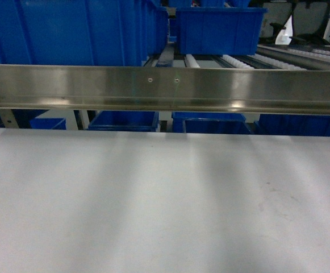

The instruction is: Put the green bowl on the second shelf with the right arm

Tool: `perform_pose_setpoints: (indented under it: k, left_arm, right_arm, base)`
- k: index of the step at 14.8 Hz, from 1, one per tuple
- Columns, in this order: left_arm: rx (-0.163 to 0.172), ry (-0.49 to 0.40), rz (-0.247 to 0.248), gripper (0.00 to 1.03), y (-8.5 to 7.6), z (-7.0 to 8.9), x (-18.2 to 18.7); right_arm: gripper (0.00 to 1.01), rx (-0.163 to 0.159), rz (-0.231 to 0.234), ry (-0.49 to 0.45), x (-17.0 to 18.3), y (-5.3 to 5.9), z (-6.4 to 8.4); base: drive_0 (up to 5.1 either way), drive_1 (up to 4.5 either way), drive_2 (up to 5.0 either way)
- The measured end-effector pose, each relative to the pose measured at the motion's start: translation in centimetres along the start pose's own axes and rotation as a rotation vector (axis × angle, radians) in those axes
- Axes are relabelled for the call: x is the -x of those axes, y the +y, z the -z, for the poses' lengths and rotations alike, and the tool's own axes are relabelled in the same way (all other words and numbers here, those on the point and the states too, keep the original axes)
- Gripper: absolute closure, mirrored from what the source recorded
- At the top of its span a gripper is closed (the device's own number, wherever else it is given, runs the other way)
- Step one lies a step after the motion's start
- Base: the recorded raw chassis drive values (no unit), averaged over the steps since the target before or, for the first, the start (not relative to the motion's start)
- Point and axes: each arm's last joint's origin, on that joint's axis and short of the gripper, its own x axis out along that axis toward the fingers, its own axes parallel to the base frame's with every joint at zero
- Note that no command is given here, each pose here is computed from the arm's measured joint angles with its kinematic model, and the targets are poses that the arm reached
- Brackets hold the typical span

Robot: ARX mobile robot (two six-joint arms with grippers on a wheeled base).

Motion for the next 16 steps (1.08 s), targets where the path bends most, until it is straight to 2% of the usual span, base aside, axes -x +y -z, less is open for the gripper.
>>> perform_pose_setpoints:
  k: [16]
  left_arm:
    - [0.0, 0.001, 0.0, 0.05, 0.0, 0.01, 0.0]
  right_arm:
    - [0.99, -0.001, 0.0, 0.0, -0.01, -0.01, -0.01]
  base:
    - [-4.9, 2.47, 2.5]
